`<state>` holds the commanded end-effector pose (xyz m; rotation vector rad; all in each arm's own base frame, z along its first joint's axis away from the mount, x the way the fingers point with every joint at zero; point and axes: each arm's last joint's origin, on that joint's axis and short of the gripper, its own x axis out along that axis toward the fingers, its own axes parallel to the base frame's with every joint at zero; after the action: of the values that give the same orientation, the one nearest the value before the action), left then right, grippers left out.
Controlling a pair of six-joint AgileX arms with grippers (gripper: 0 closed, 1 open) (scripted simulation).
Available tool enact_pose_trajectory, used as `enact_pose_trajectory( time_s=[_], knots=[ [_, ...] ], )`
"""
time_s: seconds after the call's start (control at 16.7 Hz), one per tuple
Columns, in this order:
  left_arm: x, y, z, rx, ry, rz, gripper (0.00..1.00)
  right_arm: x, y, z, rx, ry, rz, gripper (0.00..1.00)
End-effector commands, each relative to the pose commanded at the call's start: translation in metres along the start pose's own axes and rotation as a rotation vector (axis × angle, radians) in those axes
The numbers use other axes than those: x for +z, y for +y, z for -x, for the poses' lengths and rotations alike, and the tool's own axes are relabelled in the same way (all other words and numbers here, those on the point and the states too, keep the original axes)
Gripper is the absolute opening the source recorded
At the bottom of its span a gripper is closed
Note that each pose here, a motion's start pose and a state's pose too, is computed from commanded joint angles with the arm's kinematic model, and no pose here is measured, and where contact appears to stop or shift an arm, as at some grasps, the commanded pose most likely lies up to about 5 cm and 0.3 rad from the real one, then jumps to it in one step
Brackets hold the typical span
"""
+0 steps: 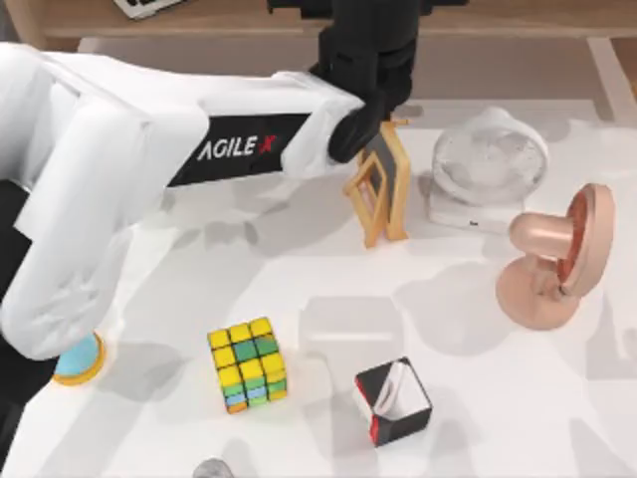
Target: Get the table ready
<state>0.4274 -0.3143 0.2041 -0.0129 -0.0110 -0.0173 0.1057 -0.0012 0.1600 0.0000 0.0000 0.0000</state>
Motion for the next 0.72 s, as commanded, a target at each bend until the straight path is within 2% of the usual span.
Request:
enact_pose_trajectory(
  time_s=[0.24, 0.72],
  knots=[
    [0.0, 0.0, 0.0, 0.0, 0.0, 0.0, 0.02, 0.0, 0.0, 0.0, 0.0, 0.0, 0.0, 1.0],
    [0.0, 0.0, 0.0, 0.0, 0.0, 0.0, 0.0, 0.0, 0.0, 0.0, 0.0, 0.0, 0.0, 1.0]
  ],
)
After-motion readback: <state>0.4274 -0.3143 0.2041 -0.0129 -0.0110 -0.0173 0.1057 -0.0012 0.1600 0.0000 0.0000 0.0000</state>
